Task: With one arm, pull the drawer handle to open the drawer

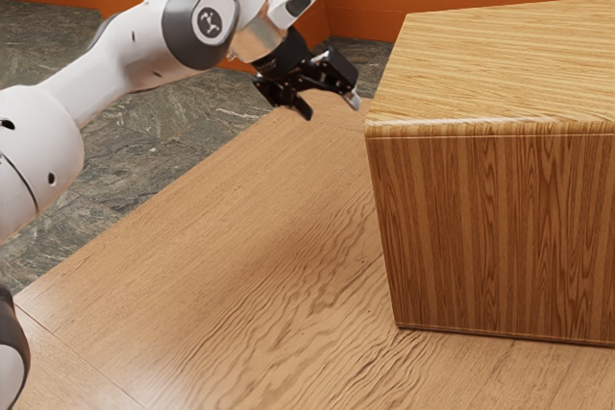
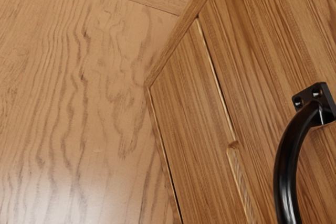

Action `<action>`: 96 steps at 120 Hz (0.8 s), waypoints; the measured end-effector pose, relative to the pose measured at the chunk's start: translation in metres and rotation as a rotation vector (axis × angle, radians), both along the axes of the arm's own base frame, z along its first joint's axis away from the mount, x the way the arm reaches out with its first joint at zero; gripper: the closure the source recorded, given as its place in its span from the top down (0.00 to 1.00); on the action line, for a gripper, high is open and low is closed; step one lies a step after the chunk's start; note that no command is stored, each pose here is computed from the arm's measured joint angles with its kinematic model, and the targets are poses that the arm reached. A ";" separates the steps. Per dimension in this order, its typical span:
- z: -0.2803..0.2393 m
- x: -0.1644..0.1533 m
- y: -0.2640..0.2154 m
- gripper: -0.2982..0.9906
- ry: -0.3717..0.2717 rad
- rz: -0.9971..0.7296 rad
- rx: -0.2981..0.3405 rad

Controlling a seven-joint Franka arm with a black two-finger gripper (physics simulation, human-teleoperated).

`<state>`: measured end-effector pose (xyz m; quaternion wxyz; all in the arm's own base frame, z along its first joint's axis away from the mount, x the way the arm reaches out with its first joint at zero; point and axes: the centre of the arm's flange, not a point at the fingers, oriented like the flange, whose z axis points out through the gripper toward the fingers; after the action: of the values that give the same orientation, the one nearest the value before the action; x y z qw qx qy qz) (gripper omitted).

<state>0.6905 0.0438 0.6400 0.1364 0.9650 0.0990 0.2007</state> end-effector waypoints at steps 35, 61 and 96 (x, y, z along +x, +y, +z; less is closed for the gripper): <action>-0.005 0.003 -0.009 0.77 -0.009 -0.005 -0.019; -0.010 0.006 -0.015 0.77 -0.017 -0.006 -0.038; -0.020 0.008 -0.017 0.77 -0.014 -0.002 -0.050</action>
<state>0.6989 0.0266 0.6201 0.1612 0.9600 0.1021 0.2047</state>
